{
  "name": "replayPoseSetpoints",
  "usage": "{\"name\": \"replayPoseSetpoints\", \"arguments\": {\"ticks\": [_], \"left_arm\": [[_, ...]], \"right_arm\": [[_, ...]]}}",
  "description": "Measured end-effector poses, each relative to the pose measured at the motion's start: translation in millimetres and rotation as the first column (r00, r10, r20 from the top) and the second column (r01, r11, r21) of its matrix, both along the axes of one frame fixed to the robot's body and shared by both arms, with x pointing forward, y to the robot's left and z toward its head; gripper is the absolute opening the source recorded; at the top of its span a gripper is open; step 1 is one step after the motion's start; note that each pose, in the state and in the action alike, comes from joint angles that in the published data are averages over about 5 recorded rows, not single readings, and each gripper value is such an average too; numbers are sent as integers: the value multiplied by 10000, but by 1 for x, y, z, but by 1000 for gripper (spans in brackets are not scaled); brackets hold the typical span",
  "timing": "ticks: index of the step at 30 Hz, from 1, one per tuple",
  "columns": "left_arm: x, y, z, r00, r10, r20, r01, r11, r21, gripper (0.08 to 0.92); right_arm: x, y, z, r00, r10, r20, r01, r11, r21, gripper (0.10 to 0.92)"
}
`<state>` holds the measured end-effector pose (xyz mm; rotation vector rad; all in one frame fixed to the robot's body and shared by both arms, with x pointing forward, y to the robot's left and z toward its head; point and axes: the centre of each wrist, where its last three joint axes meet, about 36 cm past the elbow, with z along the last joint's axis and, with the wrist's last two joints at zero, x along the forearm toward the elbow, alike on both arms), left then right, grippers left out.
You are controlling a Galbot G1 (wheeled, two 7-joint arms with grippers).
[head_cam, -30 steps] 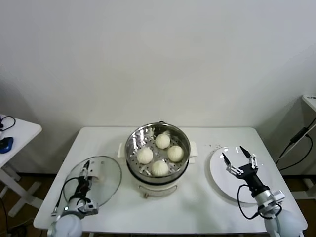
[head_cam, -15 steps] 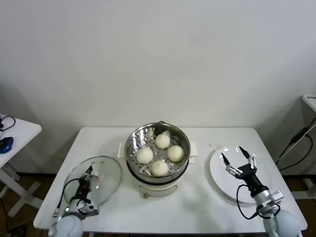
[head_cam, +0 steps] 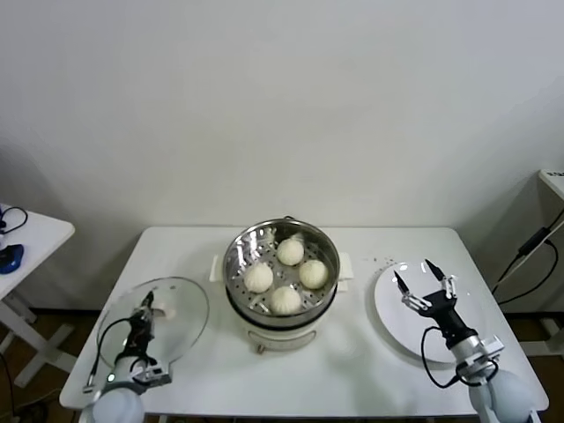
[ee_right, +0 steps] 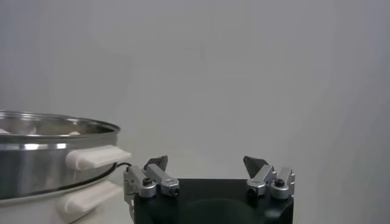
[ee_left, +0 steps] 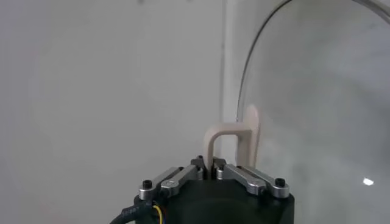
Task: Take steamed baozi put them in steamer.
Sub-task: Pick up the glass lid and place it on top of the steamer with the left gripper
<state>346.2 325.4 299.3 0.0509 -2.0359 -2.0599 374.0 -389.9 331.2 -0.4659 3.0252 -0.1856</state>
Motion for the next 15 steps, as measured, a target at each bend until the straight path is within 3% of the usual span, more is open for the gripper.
{"name": "replayPoseSetpoints", "arguments": {"ticks": [7,15], "left_arm": [[-13,-17,43,9939,696,852,-723,9970,292,159],[-24,-41,96,9731,1223,1953,-1315,9907,348,159]], "right_arm": [[7,-2,-1,10000,35,20,-34,9999,-136,823],[14,-4,-3,10000,80,-46,-82,9995,-295,823]]}}
